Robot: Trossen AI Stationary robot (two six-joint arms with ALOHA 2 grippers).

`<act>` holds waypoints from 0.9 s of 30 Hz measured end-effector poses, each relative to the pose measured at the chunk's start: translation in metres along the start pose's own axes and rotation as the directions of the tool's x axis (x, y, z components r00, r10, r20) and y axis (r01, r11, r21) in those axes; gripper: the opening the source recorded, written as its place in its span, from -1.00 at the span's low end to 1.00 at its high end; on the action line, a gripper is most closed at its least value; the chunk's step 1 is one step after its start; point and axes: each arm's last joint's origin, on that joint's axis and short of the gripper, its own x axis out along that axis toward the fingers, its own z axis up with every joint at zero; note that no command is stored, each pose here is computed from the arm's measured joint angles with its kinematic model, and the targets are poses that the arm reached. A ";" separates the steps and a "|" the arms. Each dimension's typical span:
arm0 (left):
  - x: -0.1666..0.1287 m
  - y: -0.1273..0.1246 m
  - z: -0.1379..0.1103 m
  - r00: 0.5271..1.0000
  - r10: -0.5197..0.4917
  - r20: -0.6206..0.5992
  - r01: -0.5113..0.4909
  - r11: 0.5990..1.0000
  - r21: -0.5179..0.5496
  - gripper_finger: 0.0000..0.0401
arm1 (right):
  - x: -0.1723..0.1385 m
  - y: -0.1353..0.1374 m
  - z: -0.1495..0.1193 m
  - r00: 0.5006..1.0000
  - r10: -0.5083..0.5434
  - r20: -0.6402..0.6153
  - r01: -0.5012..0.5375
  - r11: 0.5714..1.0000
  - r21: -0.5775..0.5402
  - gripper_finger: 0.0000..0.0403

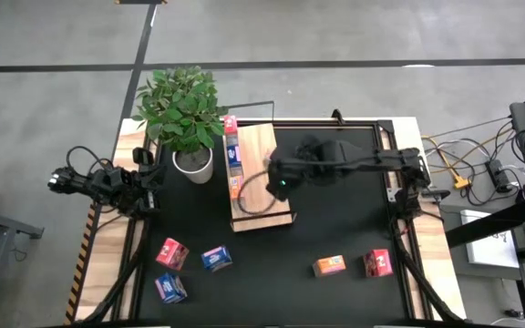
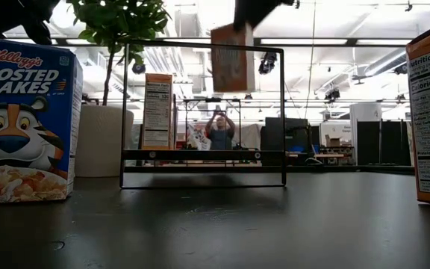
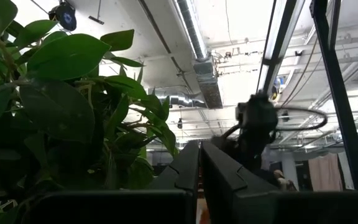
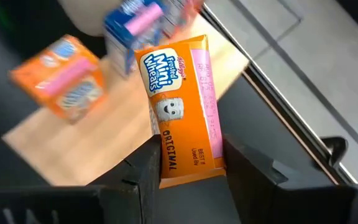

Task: Stack cereal on shelf
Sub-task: Put the left orange cereal box on the shelf aligned with the other orange cereal box

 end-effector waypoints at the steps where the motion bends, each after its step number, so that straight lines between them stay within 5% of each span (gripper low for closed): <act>1: 0.000 0.000 0.000 1.000 0.000 0.000 0.000 1.000 0.000 -1.00 | 0.007 -0.001 0.000 1.000 -0.004 -0.011 0.004 1.000 -0.003 -0.25; 13: 0.000 0.000 0.000 1.000 0.000 0.000 0.000 1.000 0.000 -1.00 | 0.062 0.009 -0.009 0.997 0.052 -0.049 -0.054 0.998 -0.042 -0.24; 27: 0.000 0.000 0.000 1.000 0.000 0.000 0.000 1.000 0.000 -1.00 | 0.091 0.024 -0.019 0.989 0.150 -0.016 -0.150 0.989 0.015 -0.21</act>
